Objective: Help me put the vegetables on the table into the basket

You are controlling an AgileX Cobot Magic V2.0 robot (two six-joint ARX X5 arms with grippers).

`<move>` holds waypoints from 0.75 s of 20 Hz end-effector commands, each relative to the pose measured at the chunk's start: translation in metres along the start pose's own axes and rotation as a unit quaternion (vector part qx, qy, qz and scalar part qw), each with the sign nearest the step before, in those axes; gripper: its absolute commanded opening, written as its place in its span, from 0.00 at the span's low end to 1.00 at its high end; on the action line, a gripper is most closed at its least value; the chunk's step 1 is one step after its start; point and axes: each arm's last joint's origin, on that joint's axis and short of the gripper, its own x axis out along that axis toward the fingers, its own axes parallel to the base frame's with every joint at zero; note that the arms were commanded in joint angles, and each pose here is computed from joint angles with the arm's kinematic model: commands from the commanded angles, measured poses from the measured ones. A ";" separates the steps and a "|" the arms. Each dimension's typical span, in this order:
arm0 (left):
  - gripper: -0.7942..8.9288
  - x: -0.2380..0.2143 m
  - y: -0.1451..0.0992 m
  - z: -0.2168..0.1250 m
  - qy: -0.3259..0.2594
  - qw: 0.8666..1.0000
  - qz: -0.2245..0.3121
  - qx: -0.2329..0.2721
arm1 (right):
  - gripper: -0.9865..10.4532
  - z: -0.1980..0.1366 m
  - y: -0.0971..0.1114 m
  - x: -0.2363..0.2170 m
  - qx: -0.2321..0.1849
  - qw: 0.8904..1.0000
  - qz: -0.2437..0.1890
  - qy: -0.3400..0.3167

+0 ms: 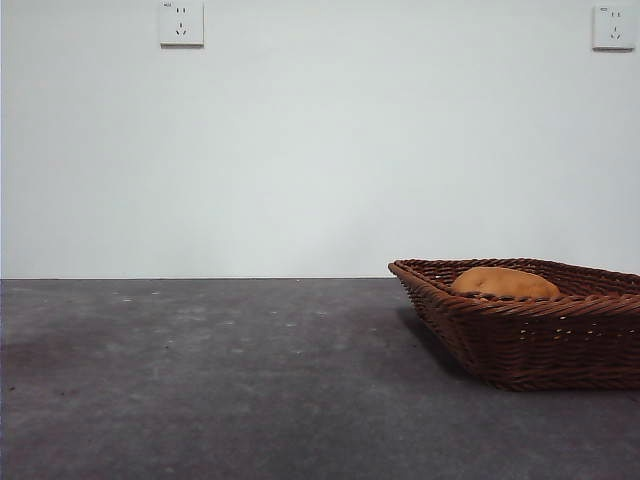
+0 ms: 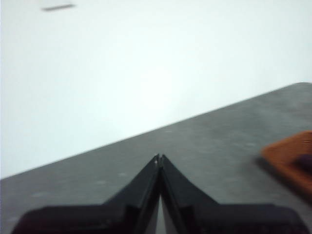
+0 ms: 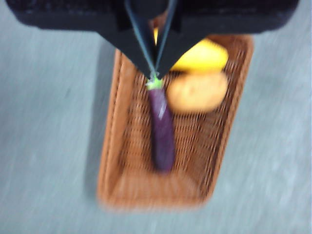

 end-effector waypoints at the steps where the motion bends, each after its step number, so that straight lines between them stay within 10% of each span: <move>1: 0.08 0.003 0.002 -0.024 -0.010 0.999 0.034 0.031 | 0.09 0.006 -0.001 0.002 -0.015 1.000 -0.006 -0.027; 15: 0.08 0.022 -0.019 -0.209 0.036 0.996 0.071 -0.029 | 0.09 0.014 -0.002 0.002 -0.031 0.997 -0.010 -0.064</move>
